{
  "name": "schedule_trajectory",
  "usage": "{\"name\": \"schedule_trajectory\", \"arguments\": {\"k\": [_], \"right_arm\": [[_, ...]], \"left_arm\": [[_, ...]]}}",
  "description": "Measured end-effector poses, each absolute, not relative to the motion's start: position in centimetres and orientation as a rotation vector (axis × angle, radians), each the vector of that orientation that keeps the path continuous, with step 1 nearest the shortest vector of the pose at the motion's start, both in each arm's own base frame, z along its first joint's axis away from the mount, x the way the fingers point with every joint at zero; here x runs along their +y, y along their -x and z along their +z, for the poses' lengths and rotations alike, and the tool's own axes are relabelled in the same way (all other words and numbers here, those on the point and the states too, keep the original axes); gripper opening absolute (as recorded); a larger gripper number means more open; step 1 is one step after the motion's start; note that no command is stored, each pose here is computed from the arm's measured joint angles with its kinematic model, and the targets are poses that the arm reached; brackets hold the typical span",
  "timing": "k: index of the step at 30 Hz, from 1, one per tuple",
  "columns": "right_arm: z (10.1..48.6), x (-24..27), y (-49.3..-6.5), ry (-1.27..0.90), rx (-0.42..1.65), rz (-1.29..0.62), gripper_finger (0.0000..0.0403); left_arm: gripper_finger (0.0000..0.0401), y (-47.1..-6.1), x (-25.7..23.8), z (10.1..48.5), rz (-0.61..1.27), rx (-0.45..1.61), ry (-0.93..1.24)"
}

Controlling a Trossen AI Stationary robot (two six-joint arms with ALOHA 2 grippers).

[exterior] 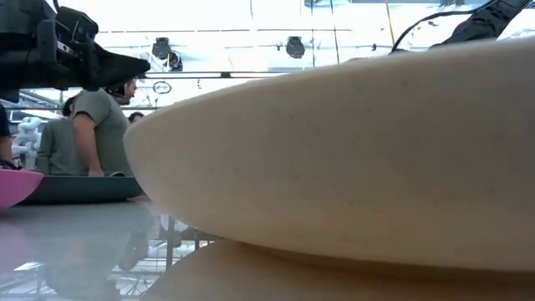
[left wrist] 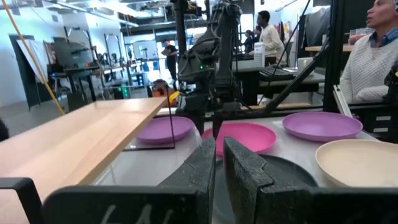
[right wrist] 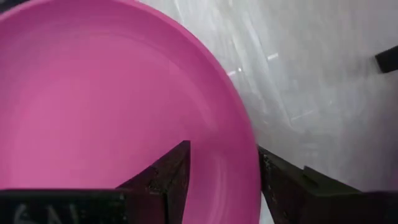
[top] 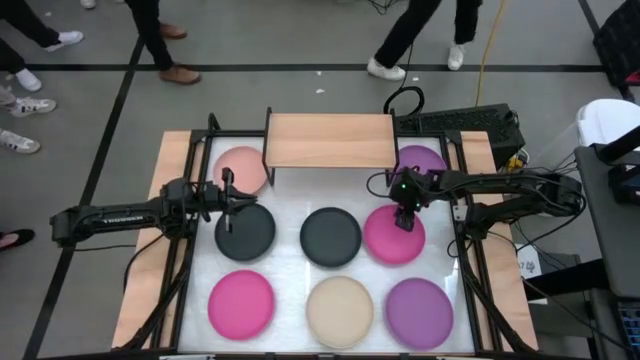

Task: Place and stack plates onto a shelf
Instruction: Put the right pink plate on the shelf

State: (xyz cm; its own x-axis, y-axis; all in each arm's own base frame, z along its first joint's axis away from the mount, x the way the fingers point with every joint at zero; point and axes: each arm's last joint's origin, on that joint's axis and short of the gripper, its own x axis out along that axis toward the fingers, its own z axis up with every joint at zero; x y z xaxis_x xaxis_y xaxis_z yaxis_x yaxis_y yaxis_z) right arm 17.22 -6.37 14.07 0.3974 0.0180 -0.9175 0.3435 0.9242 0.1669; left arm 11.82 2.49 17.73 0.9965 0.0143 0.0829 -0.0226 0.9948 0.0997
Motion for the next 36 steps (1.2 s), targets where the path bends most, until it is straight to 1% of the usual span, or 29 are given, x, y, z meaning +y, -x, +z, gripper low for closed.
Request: {"name": "schedule_trajectory", "arguments": {"k": [3, 6, 8, 12, 13, 19, 24, 32, 36], "right_arm": [[14.1, -6.4, -17.2, -0.346, 1.151, -0.208, 0.0157], [14.1, -6.4, -17.2, -0.325, 1.158, -0.196, 0.0136], [14.0, -6.4, -17.2, -0.318, 1.160, -0.195, 0.0107], [14.1, -6.4, -17.2, -0.314, 1.159, -0.192, 0.0023], [14.1, -6.4, -17.1, -0.315, 1.157, -0.187, 0.0014], [14.6, -6.2, -16.9, -0.330, 1.131, -0.196, 0.0004], [16.3, -6.0, -16.3, -0.334, 1.091, -0.209, 0.0001], [22.3, -5.6, -15.4, -0.326, 0.958, -0.236, 0.0001], [25.4, -5.7, -15.4, -0.302, 0.826, -0.242, 0.0000]], "left_arm": [[0.0035, -11.8, 2.5, 17.6, 0.018, -0.069, -0.098], [0.0035, -11.8, 2.5, 17.6, 0.019, -0.072, -0.100], [0.0035, -11.8, 2.5, 17.6, 0.019, -0.071, -0.099], [0.0035, -11.8, 2.5, 17.6, 0.019, -0.072, -0.100], [0.0035, -11.8, 2.5, 17.6, 0.019, -0.072, -0.100], [0.0035, -11.8, 2.5, 17.6, 0.019, -0.072, -0.095], [0.0035, -11.8, 2.5, 17.6, 0.019, -0.072, -0.094], [0.0035, -11.8, 2.5, 17.6, 0.019, -0.072, -0.092], [0.0035, -11.8, 2.5, 17.6, 0.022, -0.073, -0.092]]}}
